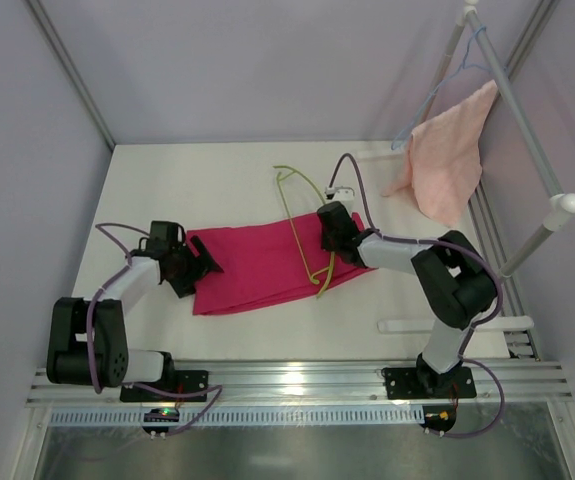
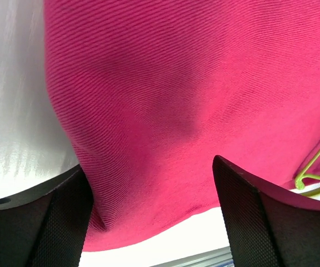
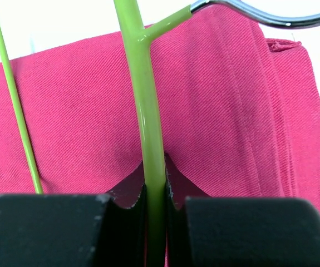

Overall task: Place the trousers on the hanger
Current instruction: Place trousers on hanger

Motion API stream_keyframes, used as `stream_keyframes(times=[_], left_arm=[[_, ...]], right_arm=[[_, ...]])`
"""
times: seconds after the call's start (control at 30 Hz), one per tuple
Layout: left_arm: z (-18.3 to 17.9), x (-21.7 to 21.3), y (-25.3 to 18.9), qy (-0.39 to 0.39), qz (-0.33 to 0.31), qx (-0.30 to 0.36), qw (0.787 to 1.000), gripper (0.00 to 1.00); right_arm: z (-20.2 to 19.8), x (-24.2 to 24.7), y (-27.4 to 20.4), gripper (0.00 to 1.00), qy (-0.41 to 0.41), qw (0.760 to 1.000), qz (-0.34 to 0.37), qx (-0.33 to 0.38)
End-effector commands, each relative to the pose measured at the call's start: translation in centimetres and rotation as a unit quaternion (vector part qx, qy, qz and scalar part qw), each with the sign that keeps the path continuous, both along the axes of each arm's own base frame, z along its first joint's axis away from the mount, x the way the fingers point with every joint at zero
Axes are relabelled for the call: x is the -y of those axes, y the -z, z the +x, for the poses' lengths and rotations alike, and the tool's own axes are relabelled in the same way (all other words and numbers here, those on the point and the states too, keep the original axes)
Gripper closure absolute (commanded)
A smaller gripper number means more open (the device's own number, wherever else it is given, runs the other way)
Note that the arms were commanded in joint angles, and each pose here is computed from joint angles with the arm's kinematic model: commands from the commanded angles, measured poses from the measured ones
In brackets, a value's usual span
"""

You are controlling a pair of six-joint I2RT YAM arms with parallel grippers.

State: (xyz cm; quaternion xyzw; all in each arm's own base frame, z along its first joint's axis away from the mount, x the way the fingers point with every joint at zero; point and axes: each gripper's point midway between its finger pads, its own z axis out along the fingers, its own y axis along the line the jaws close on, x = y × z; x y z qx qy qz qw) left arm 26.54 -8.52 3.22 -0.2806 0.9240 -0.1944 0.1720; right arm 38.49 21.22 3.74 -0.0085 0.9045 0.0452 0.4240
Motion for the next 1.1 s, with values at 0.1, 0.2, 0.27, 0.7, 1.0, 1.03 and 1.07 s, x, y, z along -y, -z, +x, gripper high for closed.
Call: stream_keyframes(times=[0.1,0.2,0.27,0.7,1.0,1.03,1.07], left_arm=[[1.0,-3.0,-2.2,-0.050,0.076,0.030,0.995,0.14],[0.8,-4.8,-2.8,-0.062,0.126,0.032,0.990,0.12],[0.7,-4.9,-2.5,-0.055,0.129,0.023,0.990,0.10],[0.0,-3.3,-2.6,-0.045,0.052,0.044,0.997,0.11],[0.1,-2.7,-4.7,-0.036,0.035,0.072,0.996,0.11],[0.0,-2.7,-4.6,-0.036,0.036,0.070,0.996,0.11],[-0.1,-2.7,-4.6,-0.035,0.035,0.070,0.996,0.11]], right_arm=[[-1.1,-2.4,-7.1,0.96,-0.034,0.995,0.072,0.053],[-3.1,-4.6,-8.7,0.96,-0.065,0.991,0.099,0.055],[-4.2,-6.1,-9.3,0.94,-0.084,0.989,0.114,0.050],[-6.0,-5.5,-8.5,0.84,-0.059,0.994,0.088,0.031],[-7.3,-8.3,-7.2,0.77,-0.109,0.982,0.156,0.003],[-7.4,-8.3,-6.9,0.77,-0.107,0.982,0.159,-0.002],[-7.4,-8.5,-7.0,0.78,-0.111,0.981,0.162,-0.001]])
